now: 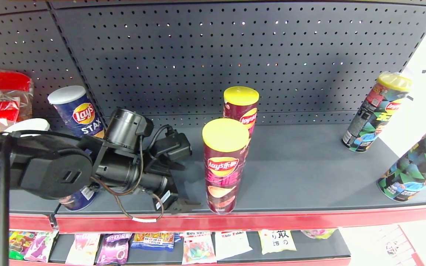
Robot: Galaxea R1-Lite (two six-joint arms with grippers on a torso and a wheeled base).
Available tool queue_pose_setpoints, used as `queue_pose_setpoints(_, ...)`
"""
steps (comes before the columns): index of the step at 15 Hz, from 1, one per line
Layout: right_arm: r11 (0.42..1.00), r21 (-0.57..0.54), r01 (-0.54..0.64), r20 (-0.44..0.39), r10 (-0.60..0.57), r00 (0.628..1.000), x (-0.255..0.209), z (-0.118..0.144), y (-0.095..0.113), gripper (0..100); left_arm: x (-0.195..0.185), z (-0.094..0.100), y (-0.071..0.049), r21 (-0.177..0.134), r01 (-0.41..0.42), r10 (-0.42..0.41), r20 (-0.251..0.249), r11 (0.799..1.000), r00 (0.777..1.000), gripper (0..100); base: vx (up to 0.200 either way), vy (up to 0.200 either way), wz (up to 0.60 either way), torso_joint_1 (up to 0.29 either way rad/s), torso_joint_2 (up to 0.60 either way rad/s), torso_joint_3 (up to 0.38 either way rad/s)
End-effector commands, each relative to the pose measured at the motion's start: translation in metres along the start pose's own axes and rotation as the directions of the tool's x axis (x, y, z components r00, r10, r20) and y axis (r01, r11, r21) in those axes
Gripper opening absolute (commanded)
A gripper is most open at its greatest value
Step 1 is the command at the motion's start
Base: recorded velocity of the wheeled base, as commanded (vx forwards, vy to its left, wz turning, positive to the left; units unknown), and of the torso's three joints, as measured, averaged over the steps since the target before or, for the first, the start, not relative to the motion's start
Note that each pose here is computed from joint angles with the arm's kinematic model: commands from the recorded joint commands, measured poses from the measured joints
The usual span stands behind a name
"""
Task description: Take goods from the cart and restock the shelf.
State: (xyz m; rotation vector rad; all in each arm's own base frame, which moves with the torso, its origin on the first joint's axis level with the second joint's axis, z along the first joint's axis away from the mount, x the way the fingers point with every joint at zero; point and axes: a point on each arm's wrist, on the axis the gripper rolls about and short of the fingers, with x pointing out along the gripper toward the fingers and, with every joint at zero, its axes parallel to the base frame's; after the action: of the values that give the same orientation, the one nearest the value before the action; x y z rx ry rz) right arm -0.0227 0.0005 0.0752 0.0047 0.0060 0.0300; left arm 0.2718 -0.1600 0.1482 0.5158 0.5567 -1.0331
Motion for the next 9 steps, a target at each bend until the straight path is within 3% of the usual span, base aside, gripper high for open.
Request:
queue_pose_setpoints(1, 1.0, 0.0, -0.001, 0.0, 0.001, 1.0, 0.0, 0.0, 0.0, 100, 0.005, 0.0, 0.001, 0.001, 0.006, -0.006, -0.006, 1.0, 1.0, 100, 0.0, 0.0, 0.0, 0.0, 0.0, 0.0)
queue_pose_setpoints(9, 1.0, 0.0, -0.001, 0.0, 0.001, 1.0, 0.0, 0.0, 0.0, 100, 0.024, 0.007, 0.004, 0.021, 0.001, -0.001, 0.003, 1.0, 1.0, 100, 0.0, 0.0, 0.0, 0.0, 0.0, 0.0)
